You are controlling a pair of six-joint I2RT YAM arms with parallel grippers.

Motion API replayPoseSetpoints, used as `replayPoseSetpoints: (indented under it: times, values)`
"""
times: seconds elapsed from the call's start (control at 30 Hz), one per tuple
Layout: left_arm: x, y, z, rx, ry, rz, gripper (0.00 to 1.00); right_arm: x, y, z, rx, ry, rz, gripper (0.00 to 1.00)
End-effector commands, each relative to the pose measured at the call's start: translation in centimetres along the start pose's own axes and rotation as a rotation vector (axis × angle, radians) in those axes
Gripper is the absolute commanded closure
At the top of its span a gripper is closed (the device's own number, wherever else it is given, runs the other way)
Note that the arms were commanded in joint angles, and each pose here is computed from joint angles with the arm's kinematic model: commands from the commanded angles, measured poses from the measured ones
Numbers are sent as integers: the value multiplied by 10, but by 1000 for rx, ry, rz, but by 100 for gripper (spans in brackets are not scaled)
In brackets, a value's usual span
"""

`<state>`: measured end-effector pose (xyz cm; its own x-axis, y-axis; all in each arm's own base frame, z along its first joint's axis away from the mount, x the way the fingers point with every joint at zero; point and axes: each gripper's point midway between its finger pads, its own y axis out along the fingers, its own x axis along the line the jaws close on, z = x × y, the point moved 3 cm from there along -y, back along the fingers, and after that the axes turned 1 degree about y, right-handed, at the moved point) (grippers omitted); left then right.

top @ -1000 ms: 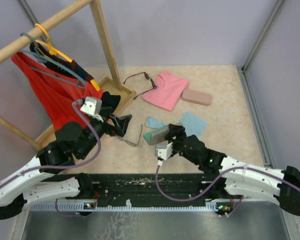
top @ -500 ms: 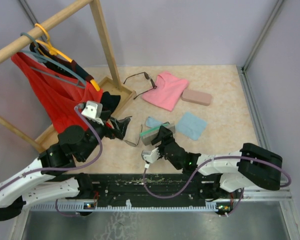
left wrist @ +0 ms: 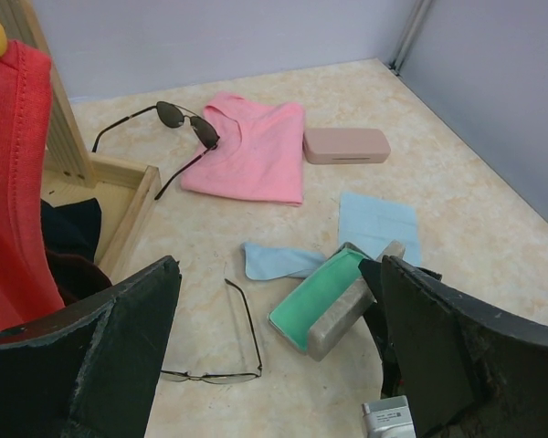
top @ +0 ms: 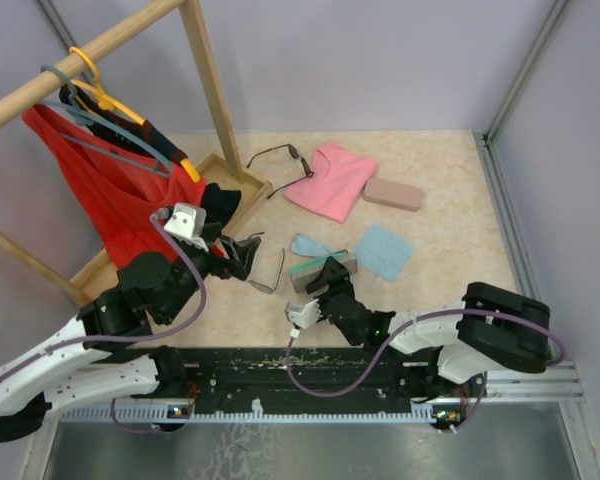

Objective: Organize the sunglasses
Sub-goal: Place the sunglasses case at the center of the board.

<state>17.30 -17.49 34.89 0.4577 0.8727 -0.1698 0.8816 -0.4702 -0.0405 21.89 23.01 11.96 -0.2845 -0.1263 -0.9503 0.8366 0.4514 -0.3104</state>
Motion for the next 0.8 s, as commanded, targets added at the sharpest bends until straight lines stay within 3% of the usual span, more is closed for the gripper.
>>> replayPoseSetpoints:
  times: [0.0,0.23,0.37,0.4,0.5,0.77]
  values:
    - [-1,0,4,3,-11,5,5,-5,0,-11,-15,58,49,100]
    - [1,-2,7,7,-22,-2,5,5,5,-18,-31,56,40,98]
    - [3,-4,7,4,-25,-5,5,13,5,-18,-29,50,23,88]
    - [4,-4,7,4,-27,-8,4,14,5,-19,-30,50,23,84]
    - [5,-4,8,6,-28,-13,4,17,4,-18,-31,51,18,51]
    - [5,-5,10,10,-34,-16,4,22,-3,-19,-48,56,0,21]
